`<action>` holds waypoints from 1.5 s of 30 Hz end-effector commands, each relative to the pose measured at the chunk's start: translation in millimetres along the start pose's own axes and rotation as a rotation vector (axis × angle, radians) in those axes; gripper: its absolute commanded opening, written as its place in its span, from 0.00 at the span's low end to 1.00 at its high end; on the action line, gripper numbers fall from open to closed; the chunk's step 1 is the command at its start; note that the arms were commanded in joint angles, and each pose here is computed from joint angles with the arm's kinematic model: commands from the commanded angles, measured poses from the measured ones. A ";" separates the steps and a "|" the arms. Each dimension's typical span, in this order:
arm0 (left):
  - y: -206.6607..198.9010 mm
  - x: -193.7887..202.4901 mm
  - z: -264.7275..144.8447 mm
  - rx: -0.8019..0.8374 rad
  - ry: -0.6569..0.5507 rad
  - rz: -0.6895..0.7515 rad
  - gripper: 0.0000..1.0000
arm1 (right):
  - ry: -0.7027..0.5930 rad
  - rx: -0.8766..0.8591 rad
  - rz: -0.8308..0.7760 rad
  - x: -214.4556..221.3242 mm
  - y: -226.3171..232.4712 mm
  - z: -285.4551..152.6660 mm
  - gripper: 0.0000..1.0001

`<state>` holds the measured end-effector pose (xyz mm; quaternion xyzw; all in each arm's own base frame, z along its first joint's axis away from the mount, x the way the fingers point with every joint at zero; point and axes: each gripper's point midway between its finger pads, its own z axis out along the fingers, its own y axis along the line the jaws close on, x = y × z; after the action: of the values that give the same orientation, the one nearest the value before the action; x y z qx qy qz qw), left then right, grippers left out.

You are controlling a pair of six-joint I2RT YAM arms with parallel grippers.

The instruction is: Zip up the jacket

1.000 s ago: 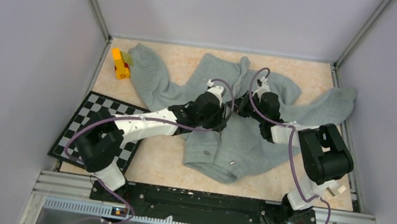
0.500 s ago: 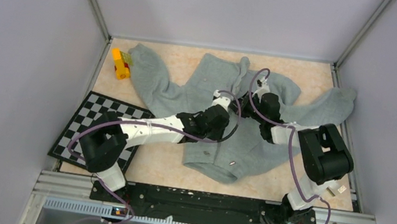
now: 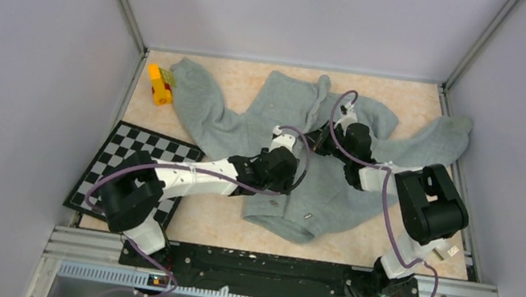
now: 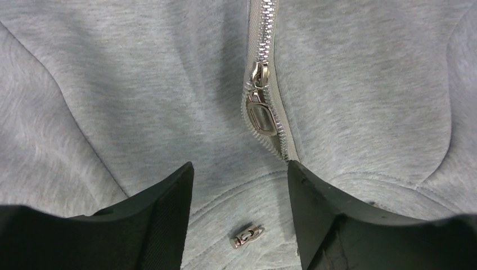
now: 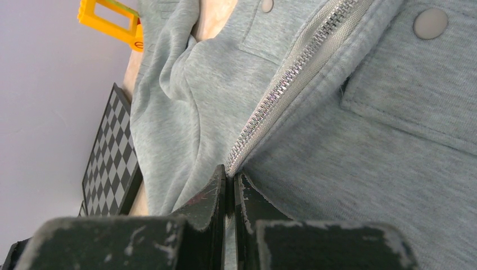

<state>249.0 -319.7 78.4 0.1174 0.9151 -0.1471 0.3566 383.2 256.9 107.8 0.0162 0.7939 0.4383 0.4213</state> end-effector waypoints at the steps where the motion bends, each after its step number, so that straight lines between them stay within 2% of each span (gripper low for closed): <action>1: -7.4 -24.6 -14.6 0.037 -0.107 -0.065 0.68 | -0.054 -0.097 -0.038 -19.0 26.3 -5.4 0.00; 8: -3.9 -35.3 -19.0 0.014 -0.145 -0.066 0.71 | -0.052 -0.101 -0.040 -18.1 26.7 -5.1 0.00; 11: -4.0 -34.0 -15.0 0.012 -0.143 -0.055 0.60 | -0.051 -0.101 -0.039 -18.0 26.4 -5.0 0.00; 14: -6.7 -31.5 -8.8 0.005 -0.121 -0.042 0.55 | -0.049 -0.103 -0.038 -17.5 26.7 -5.4 0.00; 27: -12.8 -30.0 7.8 -0.004 -0.102 -0.008 0.55 | -0.051 -0.115 -0.034 -17.9 29.2 -5.7 0.00; 35: -16.4 -41.2 16.0 -0.031 -0.115 0.019 0.61 | -0.051 -0.126 -0.027 -17.3 30.8 -5.3 0.00; 42: -4.9 -44.8 18.0 -0.107 -0.122 0.043 0.51 | -0.050 -0.131 -0.026 -17.6 31.9 -5.7 0.00; 45: -0.1 -44.5 15.2 -0.119 -0.126 0.049 0.51 | -0.049 -0.136 -0.025 -17.4 33.0 -5.7 0.00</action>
<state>283.9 -334.7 87.0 0.1105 0.9012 -0.1075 0.4050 379.0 259.8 110.5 0.0138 0.7878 0.4527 0.4174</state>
